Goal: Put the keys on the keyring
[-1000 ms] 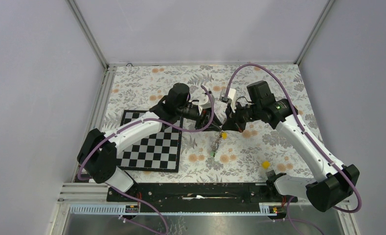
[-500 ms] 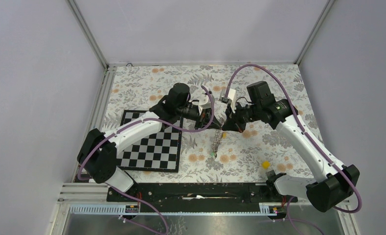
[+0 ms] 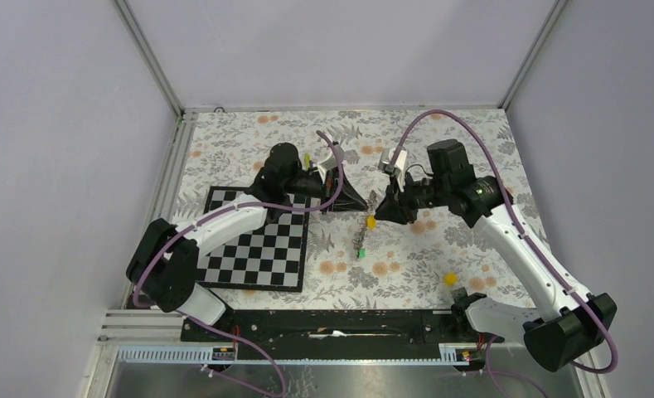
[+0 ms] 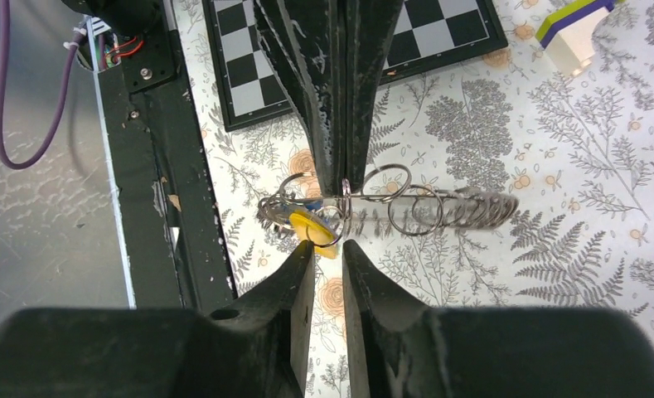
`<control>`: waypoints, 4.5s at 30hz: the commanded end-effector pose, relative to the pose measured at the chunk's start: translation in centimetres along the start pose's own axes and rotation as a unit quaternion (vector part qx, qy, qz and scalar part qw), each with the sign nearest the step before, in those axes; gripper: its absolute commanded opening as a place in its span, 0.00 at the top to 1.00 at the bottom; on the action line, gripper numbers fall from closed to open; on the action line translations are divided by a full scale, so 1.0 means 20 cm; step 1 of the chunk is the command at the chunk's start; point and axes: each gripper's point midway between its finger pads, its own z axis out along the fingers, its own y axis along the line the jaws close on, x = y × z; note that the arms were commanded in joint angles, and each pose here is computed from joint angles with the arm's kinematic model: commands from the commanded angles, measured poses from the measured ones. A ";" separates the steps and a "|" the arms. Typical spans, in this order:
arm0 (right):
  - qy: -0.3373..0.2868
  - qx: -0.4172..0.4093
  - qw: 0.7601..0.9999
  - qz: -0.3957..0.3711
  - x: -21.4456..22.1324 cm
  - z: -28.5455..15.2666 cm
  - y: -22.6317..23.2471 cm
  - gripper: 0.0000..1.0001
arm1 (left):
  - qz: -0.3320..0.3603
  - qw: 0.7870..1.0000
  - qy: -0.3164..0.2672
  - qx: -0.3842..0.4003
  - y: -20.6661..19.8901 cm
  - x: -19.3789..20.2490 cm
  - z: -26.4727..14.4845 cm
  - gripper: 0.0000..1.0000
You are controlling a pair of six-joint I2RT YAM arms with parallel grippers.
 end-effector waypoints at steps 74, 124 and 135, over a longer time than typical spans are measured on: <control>-0.078 -0.051 0.995 -0.034 -0.15 0.02 0.05 0.65 | 0.033 0.996 -0.062 0.061 -0.16 -0.11 -0.01 1.00; 0.036 -0.024 0.999 0.004 0.00 0.06 0.01 1.00 | 0.112 0.992 0.061 0.023 0.00 0.02 0.08 0.81; 0.016 -0.009 1.000 -0.009 -0.02 0.04 0.01 0.86 | 0.085 0.995 0.028 0.033 -0.04 -0.05 0.08 1.00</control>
